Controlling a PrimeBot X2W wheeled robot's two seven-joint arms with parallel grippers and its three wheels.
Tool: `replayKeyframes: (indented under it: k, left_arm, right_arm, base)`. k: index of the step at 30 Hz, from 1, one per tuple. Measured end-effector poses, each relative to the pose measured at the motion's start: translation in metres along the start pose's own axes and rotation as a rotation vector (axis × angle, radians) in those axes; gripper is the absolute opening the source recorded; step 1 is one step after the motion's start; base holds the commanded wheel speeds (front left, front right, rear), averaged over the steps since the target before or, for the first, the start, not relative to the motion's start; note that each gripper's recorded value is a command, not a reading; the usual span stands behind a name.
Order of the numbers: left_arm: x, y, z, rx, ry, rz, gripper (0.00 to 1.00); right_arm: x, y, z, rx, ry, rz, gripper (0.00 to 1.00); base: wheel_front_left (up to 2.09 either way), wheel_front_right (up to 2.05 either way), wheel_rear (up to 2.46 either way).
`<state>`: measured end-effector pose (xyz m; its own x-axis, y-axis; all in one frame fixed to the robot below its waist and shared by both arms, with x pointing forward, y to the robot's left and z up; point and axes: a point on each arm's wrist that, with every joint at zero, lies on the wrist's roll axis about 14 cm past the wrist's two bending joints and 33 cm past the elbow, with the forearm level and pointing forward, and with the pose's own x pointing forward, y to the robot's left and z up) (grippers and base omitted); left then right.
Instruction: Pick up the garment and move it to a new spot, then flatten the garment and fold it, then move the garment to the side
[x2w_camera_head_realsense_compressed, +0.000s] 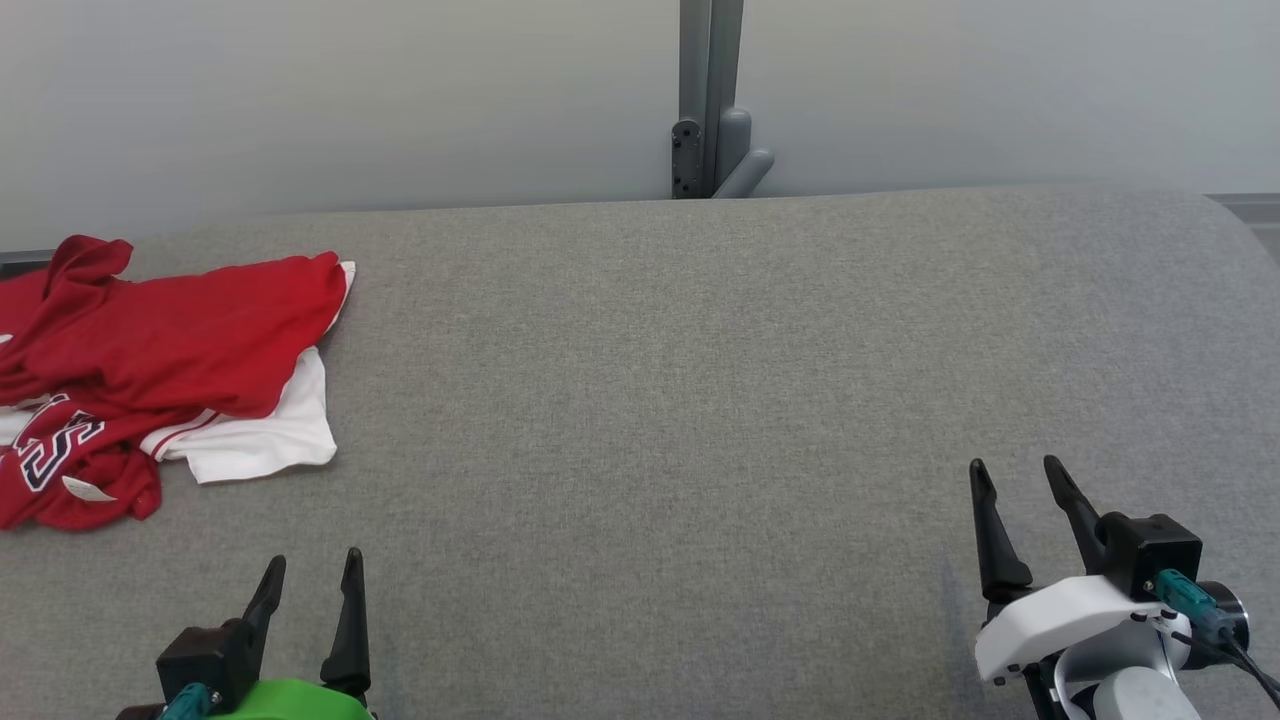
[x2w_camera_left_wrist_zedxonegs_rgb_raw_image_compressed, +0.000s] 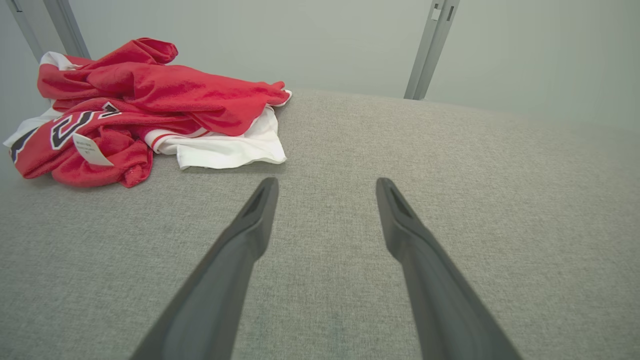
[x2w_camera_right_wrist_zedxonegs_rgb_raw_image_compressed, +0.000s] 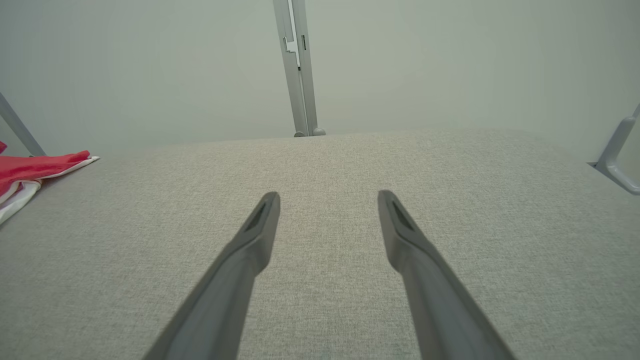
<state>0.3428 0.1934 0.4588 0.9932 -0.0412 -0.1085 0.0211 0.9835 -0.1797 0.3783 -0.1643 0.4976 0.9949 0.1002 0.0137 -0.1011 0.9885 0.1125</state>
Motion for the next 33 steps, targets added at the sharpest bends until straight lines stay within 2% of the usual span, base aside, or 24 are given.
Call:
replayKeyframes:
  k: [33]
  left_arm:
    - [-0.009, -0.002, 0.001, 0.234, -0.032, -0.037, 1.0]
  right_arm:
    - [-0.004, 0.01, -0.004, -0.22, -0.011, 0.061, 1.0]
  base:
    - [0.0, 0.0, 0.0]
